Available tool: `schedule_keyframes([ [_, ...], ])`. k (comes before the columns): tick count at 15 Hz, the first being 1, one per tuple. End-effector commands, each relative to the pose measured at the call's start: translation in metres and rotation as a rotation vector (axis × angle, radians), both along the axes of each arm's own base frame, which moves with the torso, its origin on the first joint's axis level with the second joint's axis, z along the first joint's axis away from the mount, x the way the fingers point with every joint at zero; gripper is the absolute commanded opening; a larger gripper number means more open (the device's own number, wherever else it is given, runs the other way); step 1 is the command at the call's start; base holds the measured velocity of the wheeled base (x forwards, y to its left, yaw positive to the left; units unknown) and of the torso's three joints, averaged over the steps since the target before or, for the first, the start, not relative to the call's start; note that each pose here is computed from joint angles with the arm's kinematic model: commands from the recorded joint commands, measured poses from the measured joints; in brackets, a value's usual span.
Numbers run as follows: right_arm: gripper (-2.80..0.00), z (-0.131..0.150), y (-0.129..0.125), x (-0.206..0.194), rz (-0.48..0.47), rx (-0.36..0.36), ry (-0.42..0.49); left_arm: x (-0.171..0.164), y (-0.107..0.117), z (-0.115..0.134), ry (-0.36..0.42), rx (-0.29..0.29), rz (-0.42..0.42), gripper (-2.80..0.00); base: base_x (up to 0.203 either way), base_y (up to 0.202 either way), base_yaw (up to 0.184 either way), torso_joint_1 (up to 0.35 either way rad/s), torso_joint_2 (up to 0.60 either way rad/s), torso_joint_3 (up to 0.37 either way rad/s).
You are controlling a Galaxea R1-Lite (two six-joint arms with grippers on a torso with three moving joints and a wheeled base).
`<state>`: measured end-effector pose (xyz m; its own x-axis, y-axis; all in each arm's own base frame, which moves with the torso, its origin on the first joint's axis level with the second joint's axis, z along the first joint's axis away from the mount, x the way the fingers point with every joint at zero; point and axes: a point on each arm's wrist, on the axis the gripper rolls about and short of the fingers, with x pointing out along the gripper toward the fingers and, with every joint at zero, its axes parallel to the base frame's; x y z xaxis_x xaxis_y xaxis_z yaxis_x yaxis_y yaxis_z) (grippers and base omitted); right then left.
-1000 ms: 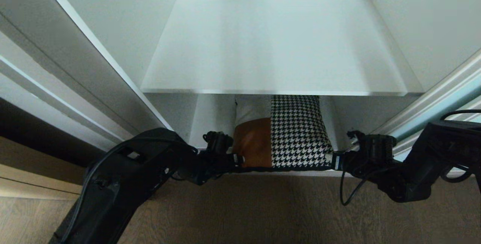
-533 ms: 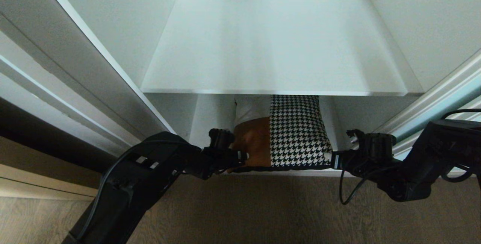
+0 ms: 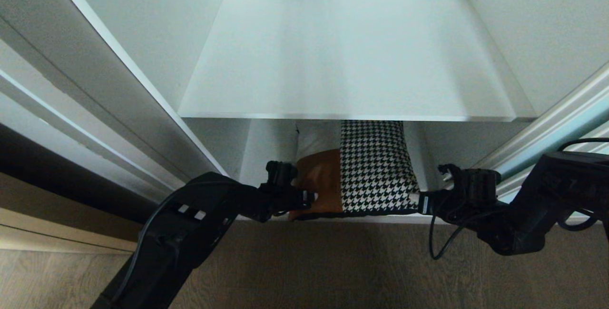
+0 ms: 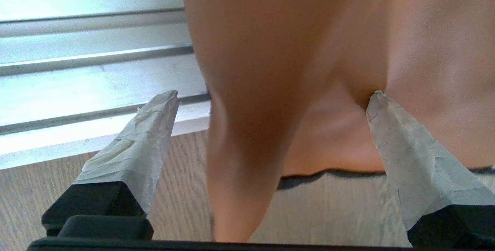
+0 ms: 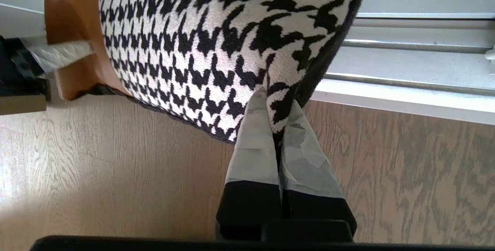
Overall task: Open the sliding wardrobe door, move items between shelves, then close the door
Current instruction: Place the pillow on the higher shelf
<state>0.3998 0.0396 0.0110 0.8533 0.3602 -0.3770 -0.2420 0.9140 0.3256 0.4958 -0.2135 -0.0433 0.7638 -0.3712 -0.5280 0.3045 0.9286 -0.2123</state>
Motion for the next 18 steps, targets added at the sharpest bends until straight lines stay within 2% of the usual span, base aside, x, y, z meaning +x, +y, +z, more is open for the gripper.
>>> schedule_keyframes([
  [1,-2.80,-0.0006,0.0002,0.0010,0.001,0.002,-0.004,0.0003,0.0017,-0.0089,0.013,0.008,0.002,0.00,0.000,0.000,0.000,0.000,0.00,0.000],
  [4,-2.80,0.0025,-0.0002,0.0002,0.000,0.003,-0.009,0.0006,0.0014,-0.0082,0.009,0.006,-0.005,0.00,0.000,0.000,0.000,0.000,0.00,0.000],
  [8,-2.80,0.0045,0.0008,0.0002,0.006,0.004,-0.007,-0.0004,-0.0005,-0.0080,0.021,-0.024,-0.100,0.00,0.000,0.000,0.000,0.000,0.00,0.000],
  [18,-2.80,0.0022,0.0004,-0.0010,0.016,0.010,0.002,-0.0005,-0.0010,-0.0077,0.021,-0.035,-0.120,0.00,0.000,0.000,0.000,0.000,0.00,0.000],
])
